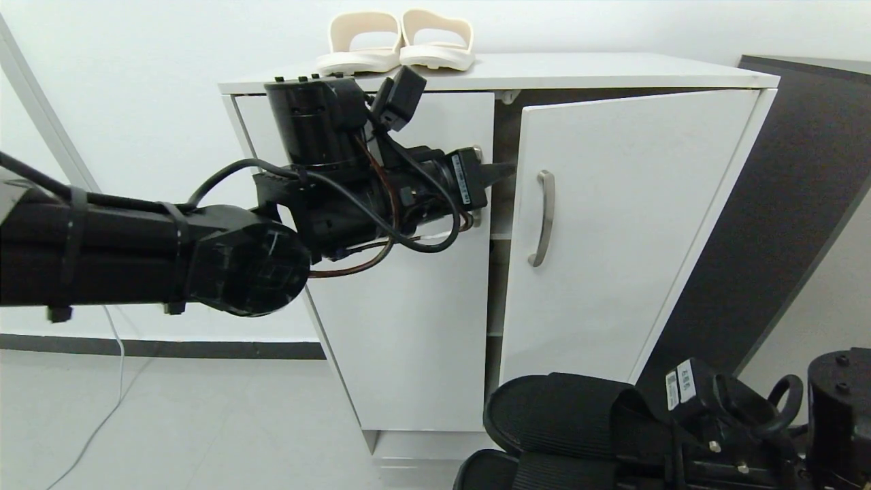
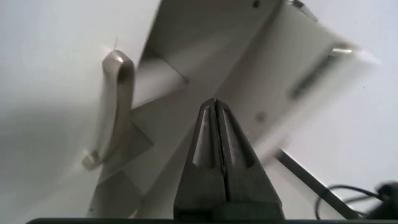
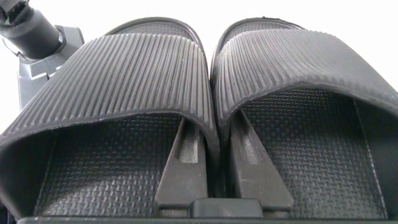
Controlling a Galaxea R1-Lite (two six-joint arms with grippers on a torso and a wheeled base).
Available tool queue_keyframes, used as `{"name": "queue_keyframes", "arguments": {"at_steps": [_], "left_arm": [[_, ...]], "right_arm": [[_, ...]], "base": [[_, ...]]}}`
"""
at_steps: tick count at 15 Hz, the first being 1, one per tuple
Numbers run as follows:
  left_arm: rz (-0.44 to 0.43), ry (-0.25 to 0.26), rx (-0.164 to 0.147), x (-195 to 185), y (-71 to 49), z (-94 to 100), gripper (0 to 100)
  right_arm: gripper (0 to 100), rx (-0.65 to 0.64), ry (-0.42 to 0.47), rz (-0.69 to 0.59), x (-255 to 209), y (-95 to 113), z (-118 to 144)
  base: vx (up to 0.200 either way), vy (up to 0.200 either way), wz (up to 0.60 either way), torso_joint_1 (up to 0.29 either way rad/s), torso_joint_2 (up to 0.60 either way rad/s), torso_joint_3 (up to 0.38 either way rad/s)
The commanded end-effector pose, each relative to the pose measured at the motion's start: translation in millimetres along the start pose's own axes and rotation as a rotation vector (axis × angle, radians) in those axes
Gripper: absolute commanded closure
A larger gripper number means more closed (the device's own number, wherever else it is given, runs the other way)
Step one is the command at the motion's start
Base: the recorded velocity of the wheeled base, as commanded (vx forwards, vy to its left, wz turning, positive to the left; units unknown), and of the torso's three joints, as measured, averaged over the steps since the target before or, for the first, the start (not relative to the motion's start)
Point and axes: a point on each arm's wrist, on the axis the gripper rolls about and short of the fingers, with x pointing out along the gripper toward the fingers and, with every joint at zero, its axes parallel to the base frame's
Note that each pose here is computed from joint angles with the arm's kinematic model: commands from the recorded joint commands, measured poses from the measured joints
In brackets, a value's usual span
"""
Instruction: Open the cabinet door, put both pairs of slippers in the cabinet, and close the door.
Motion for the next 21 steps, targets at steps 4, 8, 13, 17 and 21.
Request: {"name": "queue_keyframes", "arguments": {"at_steps": [4,8,13,17,21], "left_arm": [[0.018,0.012,-0.011,16.5,9.4,-12.1,100],[-0.071,-0.004,0.029,14.1,-40.0,-32.3,100],[-0.124,-0.017,0.032,10.8,-56.8,-42.6,100],[-0.086,-0.037,0.040,-8.7,-49.5,-29.1,100],[0.040,-0.070,0.059,-79.7,-42.2,4.4,100]], "right_arm": [[100,-0.014,0.026,0.019,0.6,4.0,-6.3],[100,-0.030,0.042,0.061,-0.2,13.1,-11.6],[100,-0.040,0.041,0.091,-4.5,19.8,-14.1],[100,-0.035,0.047,0.084,-2.8,18.4,-14.5],[100,0.029,0.057,-0.062,11.9,-16.9,-8.5]], "base": [[-0.050,0.000,0.00,0.001,0.00,0.001],[-0.200,0.000,0.00,0.000,0.00,0.002],[-0.040,0.000,0.00,-0.001,0.00,0.000],[0.000,0.000,0.00,0.000,0.00,0.000],[0.000,0.000,0.00,0.000,0.00,0.000]]}}
